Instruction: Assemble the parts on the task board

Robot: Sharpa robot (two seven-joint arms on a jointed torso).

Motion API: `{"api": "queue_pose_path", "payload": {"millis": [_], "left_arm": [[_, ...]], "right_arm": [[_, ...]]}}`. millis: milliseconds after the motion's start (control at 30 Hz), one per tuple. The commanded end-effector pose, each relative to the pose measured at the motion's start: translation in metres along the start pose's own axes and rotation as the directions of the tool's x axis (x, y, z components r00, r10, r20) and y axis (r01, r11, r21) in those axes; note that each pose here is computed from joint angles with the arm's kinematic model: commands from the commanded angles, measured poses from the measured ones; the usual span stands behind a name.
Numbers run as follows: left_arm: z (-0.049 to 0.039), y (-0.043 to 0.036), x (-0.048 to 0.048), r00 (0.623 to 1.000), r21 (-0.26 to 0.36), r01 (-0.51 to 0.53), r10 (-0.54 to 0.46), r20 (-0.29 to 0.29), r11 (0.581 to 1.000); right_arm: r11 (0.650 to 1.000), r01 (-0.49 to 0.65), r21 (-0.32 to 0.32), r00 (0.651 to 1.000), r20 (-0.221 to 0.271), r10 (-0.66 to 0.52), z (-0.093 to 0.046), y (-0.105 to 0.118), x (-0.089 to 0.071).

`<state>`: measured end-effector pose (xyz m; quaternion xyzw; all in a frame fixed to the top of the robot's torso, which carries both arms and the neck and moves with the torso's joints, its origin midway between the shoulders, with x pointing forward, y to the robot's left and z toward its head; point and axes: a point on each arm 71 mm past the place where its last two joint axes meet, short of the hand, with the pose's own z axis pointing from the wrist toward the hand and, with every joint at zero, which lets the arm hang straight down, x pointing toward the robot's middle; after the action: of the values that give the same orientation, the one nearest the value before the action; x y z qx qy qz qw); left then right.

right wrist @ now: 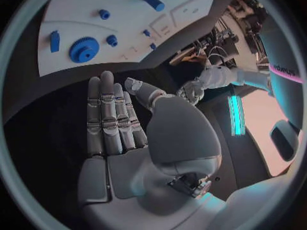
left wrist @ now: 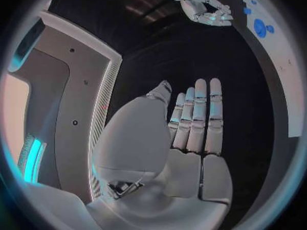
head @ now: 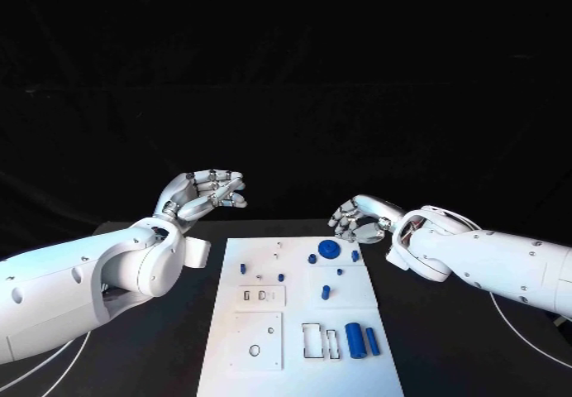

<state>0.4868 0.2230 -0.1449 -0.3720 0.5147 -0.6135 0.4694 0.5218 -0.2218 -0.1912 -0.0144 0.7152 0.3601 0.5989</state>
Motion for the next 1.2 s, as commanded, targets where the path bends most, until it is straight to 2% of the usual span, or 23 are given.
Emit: {"api": "queue_pose_path", "payload": {"millis": [33, 300, 467, 933, 1200], "left_arm": [[-0.0034, -0.0051, 0.0079, 0.997, -0.010, 0.002, -0.002, -0.072, 1.000], [-0.0124, -0.0162, 0.0175, 0.993, -0.013, 0.014, -0.016, -0.115, 1.000], [-0.0155, -0.0221, 0.0198, 0.992, -0.010, 0.017, -0.018, -0.124, 1.000], [-0.0158, -0.0293, 0.0206, 0.992, -0.001, 0.017, -0.017, -0.128, 1.000], [-0.0151, -0.0306, 0.0188, 0.992, 0.002, 0.015, -0.014, -0.126, 1.000]], "right_arm": [[0.965, 0.262, -0.011, 0.962, -0.078, -0.262, 0.005, 0.007, 0.004], [0.881, 0.469, -0.062, 0.877, -0.085, -0.473, 0.019, 0.031, 0.000], [0.844, 0.529, -0.091, 0.839, -0.093, -0.536, 0.025, 0.046, 0.001], [0.792, 0.595, -0.134, 0.779, -0.147, -0.610, 0.033, 0.062, 0.010], [0.784, 0.605, -0.138, 0.762, -0.185, -0.621, 0.033, 0.062, 0.016]]}}
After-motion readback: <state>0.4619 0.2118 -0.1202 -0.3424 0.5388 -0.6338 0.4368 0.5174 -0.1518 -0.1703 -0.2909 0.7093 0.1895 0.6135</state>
